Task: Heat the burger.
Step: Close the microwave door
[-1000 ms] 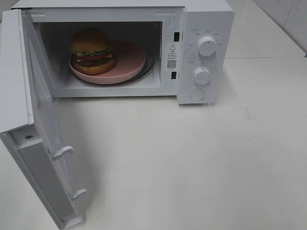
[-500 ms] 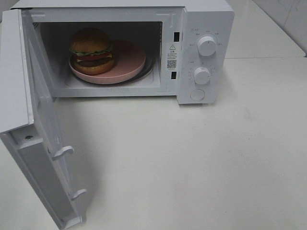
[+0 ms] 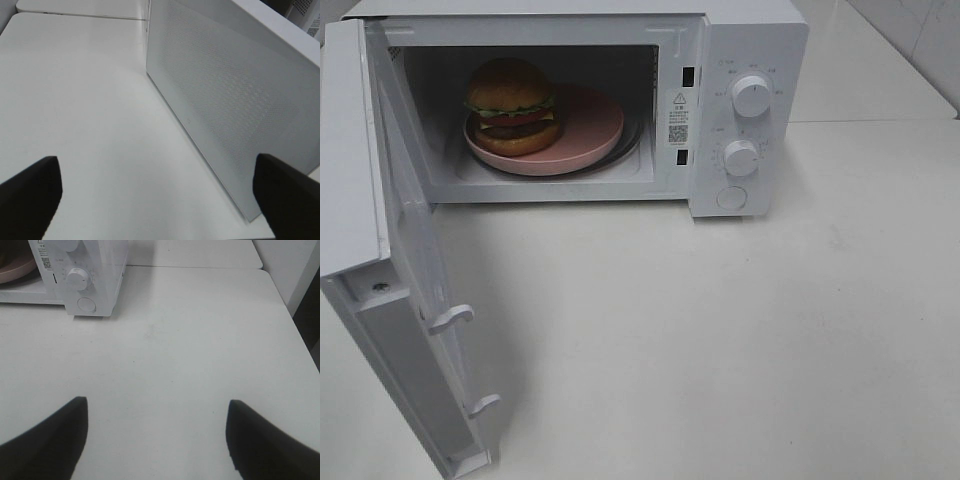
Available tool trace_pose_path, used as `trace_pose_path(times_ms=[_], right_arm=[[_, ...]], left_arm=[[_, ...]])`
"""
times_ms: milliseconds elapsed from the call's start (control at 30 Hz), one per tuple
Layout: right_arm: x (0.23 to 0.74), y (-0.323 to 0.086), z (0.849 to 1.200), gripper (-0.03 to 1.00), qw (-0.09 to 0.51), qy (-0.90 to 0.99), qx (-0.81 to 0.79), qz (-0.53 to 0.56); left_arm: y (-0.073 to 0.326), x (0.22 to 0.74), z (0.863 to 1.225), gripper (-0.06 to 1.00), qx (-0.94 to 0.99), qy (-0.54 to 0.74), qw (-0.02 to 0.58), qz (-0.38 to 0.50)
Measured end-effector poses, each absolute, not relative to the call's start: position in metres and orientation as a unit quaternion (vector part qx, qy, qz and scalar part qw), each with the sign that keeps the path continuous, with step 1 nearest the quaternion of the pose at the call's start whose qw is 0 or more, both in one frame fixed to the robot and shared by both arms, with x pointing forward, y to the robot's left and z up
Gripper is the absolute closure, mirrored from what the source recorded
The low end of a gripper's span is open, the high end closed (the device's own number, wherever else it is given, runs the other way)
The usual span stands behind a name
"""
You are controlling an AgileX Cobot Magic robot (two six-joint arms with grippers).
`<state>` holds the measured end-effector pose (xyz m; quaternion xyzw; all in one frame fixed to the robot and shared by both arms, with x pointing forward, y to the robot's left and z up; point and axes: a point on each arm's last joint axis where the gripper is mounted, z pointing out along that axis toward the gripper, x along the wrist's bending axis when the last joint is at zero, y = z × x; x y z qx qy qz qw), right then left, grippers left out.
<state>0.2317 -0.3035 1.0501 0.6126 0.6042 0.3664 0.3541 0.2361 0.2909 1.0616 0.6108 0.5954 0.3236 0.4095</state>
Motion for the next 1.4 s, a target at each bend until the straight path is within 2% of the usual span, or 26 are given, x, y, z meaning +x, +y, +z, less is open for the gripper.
trace_pose_path(times_ms=[100,167,267,333,367,400,433,467,533,567,633,1033,1400], right_arm=[[0.232,-0.304,1.050,0.21,0.354,0.604,0.613,0.366],[0.232,-0.304,1.050,0.21,0.354,0.604,0.613,0.366],[0.232,-0.304,1.050,0.21,0.354,0.604,0.613,0.366],[0.232,-0.304,1.050,0.21,0.354,0.604,0.613,0.366],[0.232,-0.304,1.050,0.21,0.354,0.604,0.613,0.366],[0.232,-0.304,1.050,0.21,0.354,0.604,0.613,0.366],[0.232,-0.304,1.050,0.21,0.354,0.604,0.613,0.366],[0.232,-0.304,1.050,0.21,0.354,0.604,0.613,0.366],[0.232,-0.304,1.050,0.21,0.354,0.604,0.613,0.366],[0.232,-0.304,1.050,0.21,0.354,0.604,0.613,0.366],[0.232,-0.304,1.050,0.21,0.354,0.604,0.613,0.366],[0.232,-0.304,1.050,0.22,0.354,0.604,0.613,0.366],[0.232,-0.304,1.050,0.22,0.354,0.604,0.613,0.366]], left_arm=[[0.291,0.243,1.068,0.05,0.608,0.596,0.410,0.327],[0.293,0.256,1.071,0.16,0.611,0.603,0.396,0.326],[0.294,0.260,1.071,0.20,0.611,0.604,0.392,0.328],[0.296,0.272,1.074,0.35,0.611,0.605,0.383,0.337],[0.296,0.272,1.074,0.35,0.611,0.605,0.383,0.337],[0.296,0.280,1.076,0.46,0.610,0.606,0.382,0.339],[0.296,0.284,1.076,0.53,0.609,0.606,0.382,0.339],[0.296,0.284,1.076,0.53,0.609,0.606,0.382,0.339],[0.297,0.301,1.077,0.80,0.611,0.610,0.375,0.337],[0.297,0.301,1.077,0.80,0.611,0.610,0.375,0.337],[0.298,0.315,1.076,0.94,0.612,0.613,0.370,0.336],[0.300,0.356,1.048,0.94,0.617,0.581,0.373,0.377],[0.302,0.384,1.019,0.94,0.582,0.544,0.410,0.445]])
